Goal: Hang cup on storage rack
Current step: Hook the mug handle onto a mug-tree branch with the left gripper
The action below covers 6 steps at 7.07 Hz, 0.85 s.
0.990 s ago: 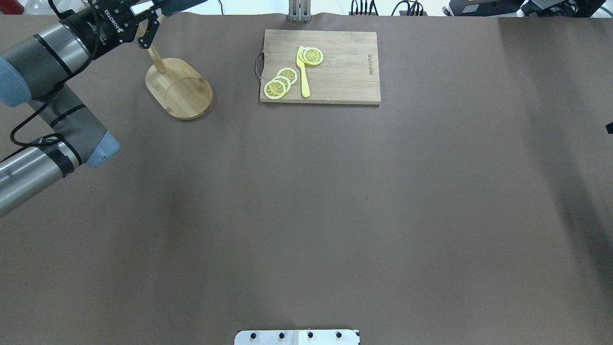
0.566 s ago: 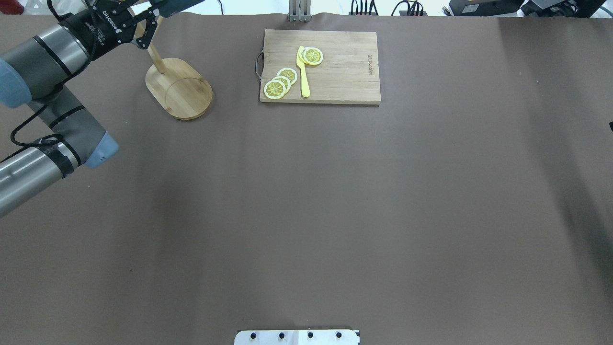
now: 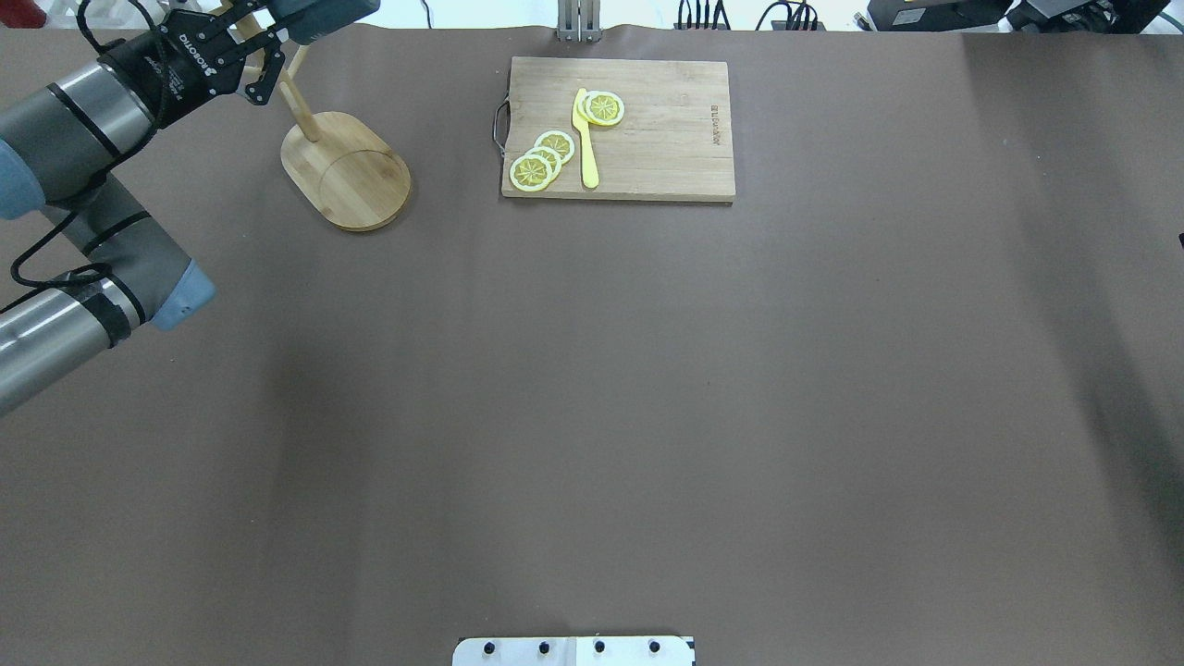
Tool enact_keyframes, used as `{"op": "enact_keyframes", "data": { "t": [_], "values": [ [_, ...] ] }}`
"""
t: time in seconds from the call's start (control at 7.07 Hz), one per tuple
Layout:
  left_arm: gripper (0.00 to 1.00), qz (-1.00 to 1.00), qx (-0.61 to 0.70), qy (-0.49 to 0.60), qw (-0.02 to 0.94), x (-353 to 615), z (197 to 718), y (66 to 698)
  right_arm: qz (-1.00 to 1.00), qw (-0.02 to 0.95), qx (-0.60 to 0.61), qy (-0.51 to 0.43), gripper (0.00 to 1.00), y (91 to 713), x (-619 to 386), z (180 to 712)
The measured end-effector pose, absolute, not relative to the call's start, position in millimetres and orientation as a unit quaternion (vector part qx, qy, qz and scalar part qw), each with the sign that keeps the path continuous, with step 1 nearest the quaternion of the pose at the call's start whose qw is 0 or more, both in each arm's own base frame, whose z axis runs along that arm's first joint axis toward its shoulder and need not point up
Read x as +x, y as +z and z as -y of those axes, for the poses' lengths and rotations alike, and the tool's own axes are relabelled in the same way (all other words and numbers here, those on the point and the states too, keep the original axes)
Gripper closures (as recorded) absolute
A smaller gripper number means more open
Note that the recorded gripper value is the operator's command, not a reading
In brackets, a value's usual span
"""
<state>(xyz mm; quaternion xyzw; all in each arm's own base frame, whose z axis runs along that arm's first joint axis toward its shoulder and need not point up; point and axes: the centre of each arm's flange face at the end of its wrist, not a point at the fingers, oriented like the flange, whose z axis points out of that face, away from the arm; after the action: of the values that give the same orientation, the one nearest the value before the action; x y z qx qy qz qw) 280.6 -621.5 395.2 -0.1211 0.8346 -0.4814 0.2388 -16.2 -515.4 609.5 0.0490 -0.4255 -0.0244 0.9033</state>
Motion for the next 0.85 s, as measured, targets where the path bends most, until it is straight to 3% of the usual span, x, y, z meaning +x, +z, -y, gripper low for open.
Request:
{"op": "enact_keyframes", "data": {
  "t": [0.85],
  "values": [
    [1.0, -0.826, -0.124, -0.487, 0.255, 268.1, 615.3, 422.2, 0.43, 0.901, 0.05, -0.025, 0.0, 606.2, -17.0, 516.6]
  ]
}}
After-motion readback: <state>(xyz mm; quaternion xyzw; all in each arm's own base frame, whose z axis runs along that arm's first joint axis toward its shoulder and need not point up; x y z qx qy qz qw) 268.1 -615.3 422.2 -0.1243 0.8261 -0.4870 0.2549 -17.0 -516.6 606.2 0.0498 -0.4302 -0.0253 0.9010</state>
